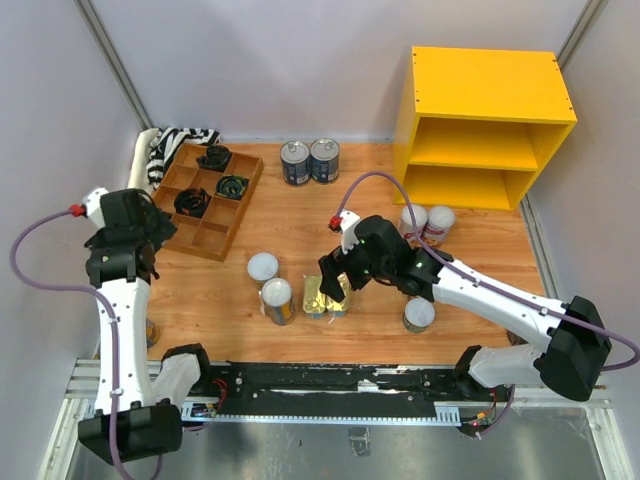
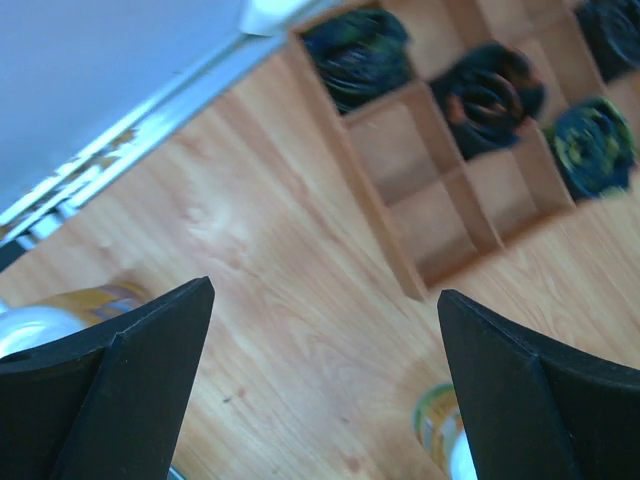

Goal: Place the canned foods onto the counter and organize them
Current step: Pick up the canned food from the corner of the board.

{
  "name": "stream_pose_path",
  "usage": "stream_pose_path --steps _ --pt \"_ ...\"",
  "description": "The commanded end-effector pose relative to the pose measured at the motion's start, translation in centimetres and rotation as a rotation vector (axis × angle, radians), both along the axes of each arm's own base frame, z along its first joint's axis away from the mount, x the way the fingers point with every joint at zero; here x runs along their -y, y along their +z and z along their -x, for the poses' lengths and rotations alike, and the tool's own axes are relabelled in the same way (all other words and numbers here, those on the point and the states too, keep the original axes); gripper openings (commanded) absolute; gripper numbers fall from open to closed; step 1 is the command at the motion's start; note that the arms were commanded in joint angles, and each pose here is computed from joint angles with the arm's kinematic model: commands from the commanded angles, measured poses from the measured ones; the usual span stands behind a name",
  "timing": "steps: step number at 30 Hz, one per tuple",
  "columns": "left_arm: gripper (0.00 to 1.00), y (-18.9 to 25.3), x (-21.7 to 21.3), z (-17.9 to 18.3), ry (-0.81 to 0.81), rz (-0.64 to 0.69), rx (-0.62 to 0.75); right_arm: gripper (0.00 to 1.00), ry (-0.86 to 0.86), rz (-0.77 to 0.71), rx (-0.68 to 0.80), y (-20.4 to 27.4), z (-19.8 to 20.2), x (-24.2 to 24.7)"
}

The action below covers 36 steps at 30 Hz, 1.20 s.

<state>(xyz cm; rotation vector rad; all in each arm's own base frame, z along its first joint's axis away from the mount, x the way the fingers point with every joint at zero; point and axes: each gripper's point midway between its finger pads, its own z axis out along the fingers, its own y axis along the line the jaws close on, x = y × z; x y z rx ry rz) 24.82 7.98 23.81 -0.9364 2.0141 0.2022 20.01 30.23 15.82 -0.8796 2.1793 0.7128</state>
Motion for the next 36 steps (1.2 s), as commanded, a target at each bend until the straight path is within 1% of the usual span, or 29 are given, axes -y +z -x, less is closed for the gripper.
stream_pose_path --steps 1,3,5,10,12,14,18,21,27,29,36 --pt "1.0 1.7 -4.5 3.7 0.183 -0.063 0.015 0.99 -0.014 -0.004 0.042 1.3 -0.5 0.8" --pt "1.0 2.4 -5.9 5.8 0.279 -0.097 0.05 0.98 -0.015 -0.006 0.053 1.7 -0.5 0.9" --pt "1.0 1.9 -6.8 7.5 0.365 -0.105 0.044 0.99 -0.006 -0.007 0.048 2.1 -0.3 0.9" --pt "1.0 -0.3 -8.5 9.5 0.551 -0.07 0.026 0.99 0.045 -0.063 -0.034 2.0 1.3 -0.2" --pt "1.0 -0.8 -9.0 10.0 0.612 -0.053 0.027 0.98 0.048 -0.068 -0.043 1.9 1.6 -0.1" --pt "1.0 -1.9 -9.3 10.5 0.677 -0.039 0.005 0.99 0.043 -0.072 -0.039 2.0 1.6 0.0" --pt "1.0 -4.5 -9.2 11.5 0.782 0.016 -0.092 0.99 0.038 -0.079 -0.024 2.5 1.7 0.3" --pt "1.0 -5.9 -9.0 12.0 0.838 0.041 -0.14 0.99 0.042 -0.085 -0.03 2.5 1.9 0.3" --pt "1.0 -6.2 -9.3 12.4 0.865 0.032 -0.085 0.98 0.044 -0.082 -0.029 2.3 2.0 0.4" --pt "1.0 -6.5 -9.5 13.1 0.889 0.022 -0.107 0.98 0.042 -0.079 -0.028 2.3 2.0 0.4" --pt "1.0 -8.0 -9.7 14.3 0.953 0.051 -0.174 0.99 0.045 -0.07 -0.04 1.9 2.0 0.4"
